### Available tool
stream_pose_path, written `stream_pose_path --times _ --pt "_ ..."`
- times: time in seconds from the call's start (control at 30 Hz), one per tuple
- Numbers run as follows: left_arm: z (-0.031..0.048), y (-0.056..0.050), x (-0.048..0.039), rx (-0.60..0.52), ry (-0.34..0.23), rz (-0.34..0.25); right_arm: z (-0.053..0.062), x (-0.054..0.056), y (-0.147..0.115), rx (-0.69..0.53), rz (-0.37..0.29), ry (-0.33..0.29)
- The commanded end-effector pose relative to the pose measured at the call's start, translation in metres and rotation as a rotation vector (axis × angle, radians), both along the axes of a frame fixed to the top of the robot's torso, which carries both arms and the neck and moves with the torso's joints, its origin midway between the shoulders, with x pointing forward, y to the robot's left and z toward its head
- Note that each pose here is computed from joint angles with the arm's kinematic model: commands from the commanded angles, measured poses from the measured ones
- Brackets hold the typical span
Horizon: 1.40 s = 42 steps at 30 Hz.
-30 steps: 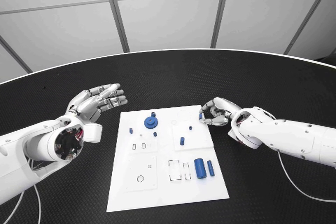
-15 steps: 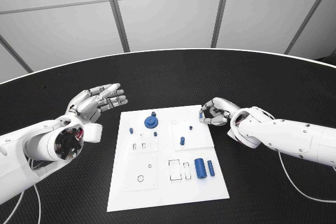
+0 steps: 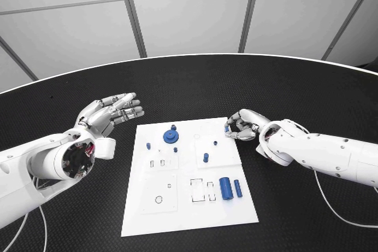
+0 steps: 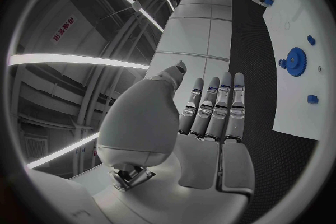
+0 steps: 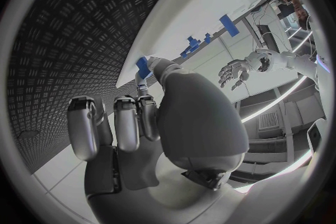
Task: Assemble the parts on the task board
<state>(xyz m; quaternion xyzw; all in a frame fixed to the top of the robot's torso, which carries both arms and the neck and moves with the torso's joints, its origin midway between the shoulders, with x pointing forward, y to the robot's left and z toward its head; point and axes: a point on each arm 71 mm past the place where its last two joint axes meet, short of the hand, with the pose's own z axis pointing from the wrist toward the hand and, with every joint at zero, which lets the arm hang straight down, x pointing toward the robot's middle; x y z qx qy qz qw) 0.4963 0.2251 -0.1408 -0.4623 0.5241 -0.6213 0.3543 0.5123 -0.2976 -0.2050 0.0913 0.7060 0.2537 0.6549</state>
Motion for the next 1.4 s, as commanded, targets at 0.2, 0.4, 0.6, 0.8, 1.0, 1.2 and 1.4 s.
stream_pose_path --times 0.2,0.4,0.6,0.8,1.0,1.2,1.4 --pt "0.0 0.0 -0.0002 0.0 0.0 0.001 0.0 0.0 0.001 0.001 -0.001 -0.002" --pt "0.0 0.001 -0.0002 0.001 0.001 0.002 0.001 0.0 0.002 0.006 -0.002 -0.016" --pt "-0.0001 0.001 0.0003 0.001 0.001 0.003 0.003 -0.003 0.003 0.012 -0.005 -0.02" --pt "-0.0007 0.002 0.002 0.003 0.001 0.005 0.007 -0.011 0.014 0.03 0.016 -0.008" --pt "-0.0019 0.002 0.0059 0.005 0.003 0.009 0.024 -0.02 0.04 0.058 0.071 0.002" --pt "-0.0036 0.001 0.0114 0.009 0.004 0.014 0.043 -0.028 0.078 0.047 0.158 -0.015" --pt "-0.0054 0.0 0.0174 0.011 0.005 0.016 0.049 -0.033 0.122 0.039 0.239 -0.006"
